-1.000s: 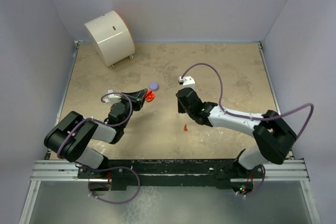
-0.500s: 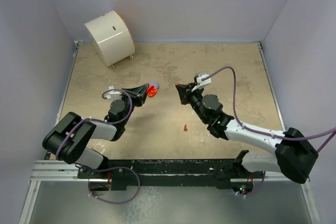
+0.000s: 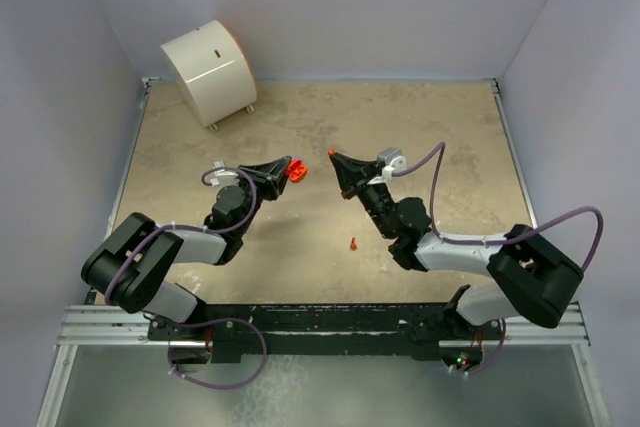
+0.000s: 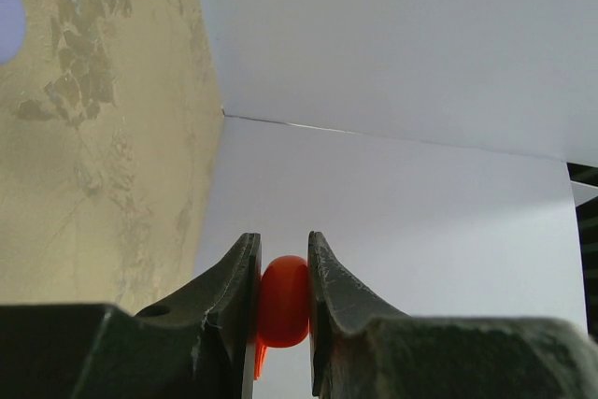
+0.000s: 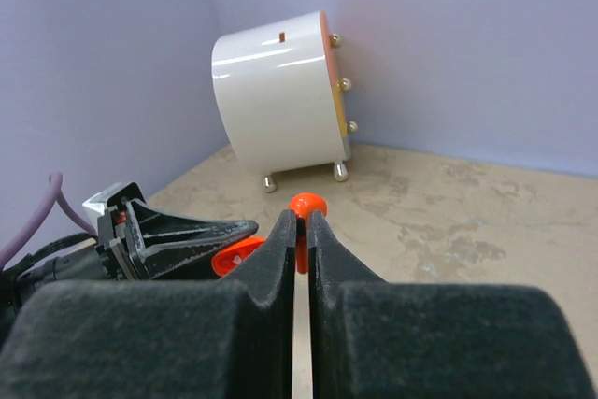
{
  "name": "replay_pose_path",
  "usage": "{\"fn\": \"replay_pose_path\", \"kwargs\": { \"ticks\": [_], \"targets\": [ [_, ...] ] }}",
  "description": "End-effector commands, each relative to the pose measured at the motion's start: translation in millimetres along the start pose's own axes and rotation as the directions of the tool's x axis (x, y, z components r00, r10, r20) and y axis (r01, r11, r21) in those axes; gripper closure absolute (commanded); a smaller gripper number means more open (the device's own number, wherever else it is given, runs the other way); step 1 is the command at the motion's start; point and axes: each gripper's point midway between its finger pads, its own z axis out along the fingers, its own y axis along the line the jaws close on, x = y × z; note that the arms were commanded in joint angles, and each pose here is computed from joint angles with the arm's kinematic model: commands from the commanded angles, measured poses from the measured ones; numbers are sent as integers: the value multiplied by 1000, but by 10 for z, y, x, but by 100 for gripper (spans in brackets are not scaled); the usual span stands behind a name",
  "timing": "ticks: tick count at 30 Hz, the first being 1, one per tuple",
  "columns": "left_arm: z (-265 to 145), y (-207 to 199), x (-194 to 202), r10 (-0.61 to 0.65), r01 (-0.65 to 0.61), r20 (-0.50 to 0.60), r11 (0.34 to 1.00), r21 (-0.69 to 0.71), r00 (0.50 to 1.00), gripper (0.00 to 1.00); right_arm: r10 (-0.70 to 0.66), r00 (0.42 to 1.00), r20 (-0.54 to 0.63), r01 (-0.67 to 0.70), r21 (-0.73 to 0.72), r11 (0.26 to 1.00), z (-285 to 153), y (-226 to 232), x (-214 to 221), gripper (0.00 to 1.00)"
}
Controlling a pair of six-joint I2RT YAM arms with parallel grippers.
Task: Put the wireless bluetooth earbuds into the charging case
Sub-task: Place the earbud in the charging case.
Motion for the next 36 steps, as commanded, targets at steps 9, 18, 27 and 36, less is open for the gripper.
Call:
{"fn": "replay_pose_path", "kwargs": {
  "ticks": [9, 18, 27, 36],
  "targets": [
    [98, -302, 162, -34, 35, -12, 997, 66, 999, 100, -46, 961, 274, 72, -86, 994, -27, 139, -387, 100],
    [130, -277, 254, -26, 27, -30, 998, 53, 999, 100, -53, 921, 385, 125, -165, 978, -144, 274, -494, 100],
    [143, -114, 310, -20, 20, -43, 1000, 12, 999, 100, -38, 903, 428, 133, -196, 972, -168, 347, -626, 100],
    [163, -91, 411, -21, 22, -74, 1000, 8, 997, 100, -35, 884, 466, 146, -205, 968, -164, 381, -697, 100]
  ]
}}
